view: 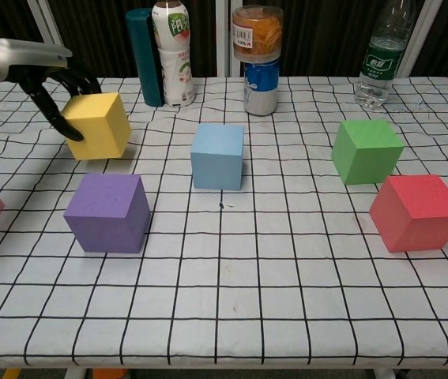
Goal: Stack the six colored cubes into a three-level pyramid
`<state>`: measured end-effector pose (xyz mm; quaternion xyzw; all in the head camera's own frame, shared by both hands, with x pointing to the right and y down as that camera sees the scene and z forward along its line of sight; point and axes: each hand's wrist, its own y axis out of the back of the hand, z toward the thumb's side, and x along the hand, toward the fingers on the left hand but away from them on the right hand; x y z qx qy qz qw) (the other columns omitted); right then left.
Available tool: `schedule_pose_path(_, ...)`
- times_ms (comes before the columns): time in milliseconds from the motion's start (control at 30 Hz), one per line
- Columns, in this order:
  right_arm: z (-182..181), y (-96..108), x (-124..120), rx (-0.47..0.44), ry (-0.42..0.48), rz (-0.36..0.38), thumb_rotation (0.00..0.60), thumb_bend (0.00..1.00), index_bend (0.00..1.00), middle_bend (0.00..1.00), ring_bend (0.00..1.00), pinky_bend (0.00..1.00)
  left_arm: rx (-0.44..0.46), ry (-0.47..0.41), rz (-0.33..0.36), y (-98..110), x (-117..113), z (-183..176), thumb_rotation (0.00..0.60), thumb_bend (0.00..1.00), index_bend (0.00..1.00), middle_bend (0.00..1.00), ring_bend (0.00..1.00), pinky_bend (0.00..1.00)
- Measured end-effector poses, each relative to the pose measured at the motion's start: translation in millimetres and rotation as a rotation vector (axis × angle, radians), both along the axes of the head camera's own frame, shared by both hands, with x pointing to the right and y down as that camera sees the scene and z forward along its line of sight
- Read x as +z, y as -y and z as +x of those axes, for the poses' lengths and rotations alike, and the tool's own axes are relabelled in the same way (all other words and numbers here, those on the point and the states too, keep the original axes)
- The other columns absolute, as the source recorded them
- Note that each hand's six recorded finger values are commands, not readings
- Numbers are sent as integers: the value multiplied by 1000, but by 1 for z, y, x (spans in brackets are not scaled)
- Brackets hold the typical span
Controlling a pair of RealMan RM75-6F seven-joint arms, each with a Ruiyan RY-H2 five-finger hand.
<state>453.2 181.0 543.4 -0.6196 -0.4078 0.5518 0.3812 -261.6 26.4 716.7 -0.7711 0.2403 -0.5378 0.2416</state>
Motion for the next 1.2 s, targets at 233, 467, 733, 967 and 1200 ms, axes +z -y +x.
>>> schedule_pose_path(233,5,0,0,7,-4,-7,600,81,0,160,0,104,69,-12,0,-9,4,44,600,0,373,447,340,147)
schedule_pose_path(467,7,0,2,13,-1,-13,600,80,0,160,0,104,81,10,0,-20,6,64,600,0,368,442,339,147)
schedule_pose_path(733,8,-1,1,15,-3,-11,600,80,0,160,0,104,59,25,-9,-31,10,81,600,0,360,442,339,148)
schedule_pose_path(967,9,-2,1,19,-2,-15,600,81,0,160,0,104,56,23,-6,-33,13,90,600,1,223,327,275,147)
schedule_pose_path(1200,10,-3,0,22,2,-10,600,97,0,160,0,104,72,6,-48,-39,12,93,600,0,103,75,72,142)
